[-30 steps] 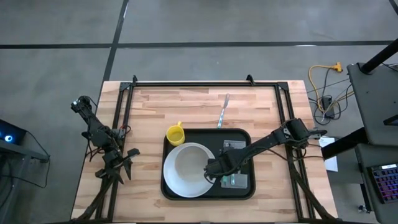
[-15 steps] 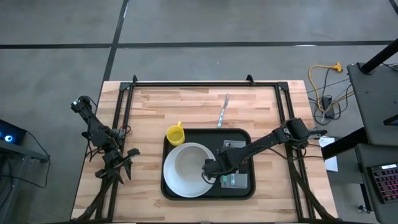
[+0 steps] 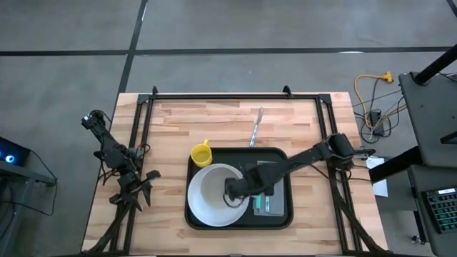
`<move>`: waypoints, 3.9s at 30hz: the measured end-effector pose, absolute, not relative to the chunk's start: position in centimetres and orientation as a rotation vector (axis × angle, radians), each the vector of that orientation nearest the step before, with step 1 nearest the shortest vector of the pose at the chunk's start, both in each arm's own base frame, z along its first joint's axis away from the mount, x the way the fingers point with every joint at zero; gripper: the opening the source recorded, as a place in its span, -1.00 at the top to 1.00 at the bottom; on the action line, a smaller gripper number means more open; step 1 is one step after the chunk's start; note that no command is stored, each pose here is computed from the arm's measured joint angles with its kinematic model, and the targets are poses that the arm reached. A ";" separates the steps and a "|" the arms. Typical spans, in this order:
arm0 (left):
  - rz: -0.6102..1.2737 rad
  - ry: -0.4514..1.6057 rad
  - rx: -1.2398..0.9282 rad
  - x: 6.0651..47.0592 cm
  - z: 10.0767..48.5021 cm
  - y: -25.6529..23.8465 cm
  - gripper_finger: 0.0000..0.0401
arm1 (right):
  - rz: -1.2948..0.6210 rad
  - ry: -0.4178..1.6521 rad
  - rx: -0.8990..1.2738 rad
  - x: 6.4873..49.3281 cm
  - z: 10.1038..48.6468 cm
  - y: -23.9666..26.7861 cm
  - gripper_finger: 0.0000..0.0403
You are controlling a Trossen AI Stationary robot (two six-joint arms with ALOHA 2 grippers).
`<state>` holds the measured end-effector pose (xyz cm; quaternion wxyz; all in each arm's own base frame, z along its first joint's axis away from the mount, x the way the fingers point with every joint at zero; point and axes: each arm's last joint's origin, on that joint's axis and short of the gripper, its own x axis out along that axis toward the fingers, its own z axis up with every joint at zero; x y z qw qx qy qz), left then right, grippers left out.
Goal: Set up tray
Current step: Put the blue patterned knife on the gray napkin to the right of the blue patterned fork
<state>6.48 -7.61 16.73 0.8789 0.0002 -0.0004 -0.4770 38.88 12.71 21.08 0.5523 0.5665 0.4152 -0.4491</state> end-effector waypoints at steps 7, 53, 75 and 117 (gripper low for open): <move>-0.994 -0.001 0.001 6.5 16.7 -7.6 0.34 | -1.083 0.934 1.348 40.8 22.2 6.4 0.64; -0.995 0.000 0.001 6.5 16.7 -7.6 0.34 | -1.348 1.136 1.298 37.8 14.9 -13.9 0.57; -0.994 -0.001 0.001 6.5 16.7 -7.6 0.34 | -1.392 1.115 1.328 38.0 14.1 -13.9 0.61; -0.994 -0.001 0.001 6.5 16.7 -7.6 0.34 | -1.213 1.099 1.252 37.5 21.5 -8.9 0.88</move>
